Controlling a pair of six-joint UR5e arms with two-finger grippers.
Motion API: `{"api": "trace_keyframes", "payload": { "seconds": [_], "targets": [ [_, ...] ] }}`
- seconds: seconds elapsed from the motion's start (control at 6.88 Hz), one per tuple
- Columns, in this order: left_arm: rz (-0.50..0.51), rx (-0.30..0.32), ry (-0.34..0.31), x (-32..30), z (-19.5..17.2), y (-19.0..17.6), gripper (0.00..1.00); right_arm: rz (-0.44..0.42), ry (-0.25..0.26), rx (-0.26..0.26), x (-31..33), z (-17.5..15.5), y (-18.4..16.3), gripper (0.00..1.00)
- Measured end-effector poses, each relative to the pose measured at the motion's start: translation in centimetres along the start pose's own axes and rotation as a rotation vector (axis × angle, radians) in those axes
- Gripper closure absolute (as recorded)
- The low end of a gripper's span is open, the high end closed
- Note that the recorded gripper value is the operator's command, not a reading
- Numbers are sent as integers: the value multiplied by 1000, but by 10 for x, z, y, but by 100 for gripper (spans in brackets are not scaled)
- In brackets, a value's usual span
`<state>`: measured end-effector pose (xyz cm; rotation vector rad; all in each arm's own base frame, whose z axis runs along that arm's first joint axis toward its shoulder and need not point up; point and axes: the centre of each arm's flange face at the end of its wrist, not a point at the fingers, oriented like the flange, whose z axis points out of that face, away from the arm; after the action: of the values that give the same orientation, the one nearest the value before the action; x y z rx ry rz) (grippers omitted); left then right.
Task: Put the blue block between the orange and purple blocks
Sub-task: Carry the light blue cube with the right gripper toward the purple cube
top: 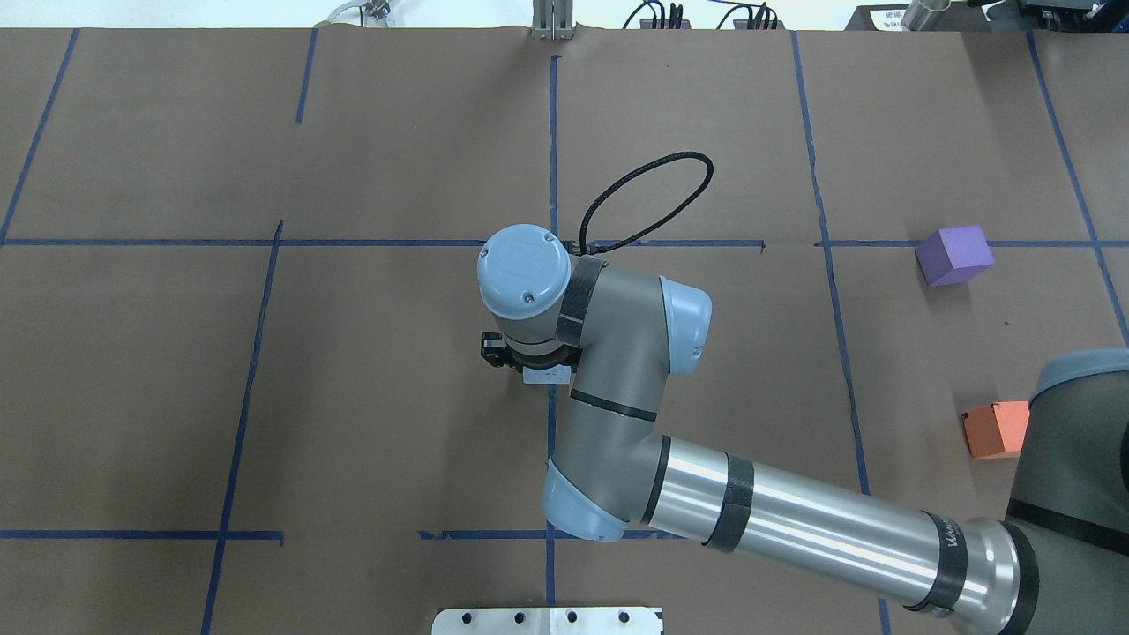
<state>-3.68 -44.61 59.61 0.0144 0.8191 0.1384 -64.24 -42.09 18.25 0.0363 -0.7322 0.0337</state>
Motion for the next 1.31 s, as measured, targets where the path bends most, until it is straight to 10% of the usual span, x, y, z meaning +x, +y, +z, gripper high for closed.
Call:
{"api": "trace_keyframes", "payload": {
  "seconds": [0.58,1.31],
  "targets": [
    [-3,-4,0,-2,2,0,0,-4,-35,9,96,-39,-69,49],
    [-4,-6,1,-2,3,0,0,-142,93,-30,398,-69,-53,49]
  ]
}}
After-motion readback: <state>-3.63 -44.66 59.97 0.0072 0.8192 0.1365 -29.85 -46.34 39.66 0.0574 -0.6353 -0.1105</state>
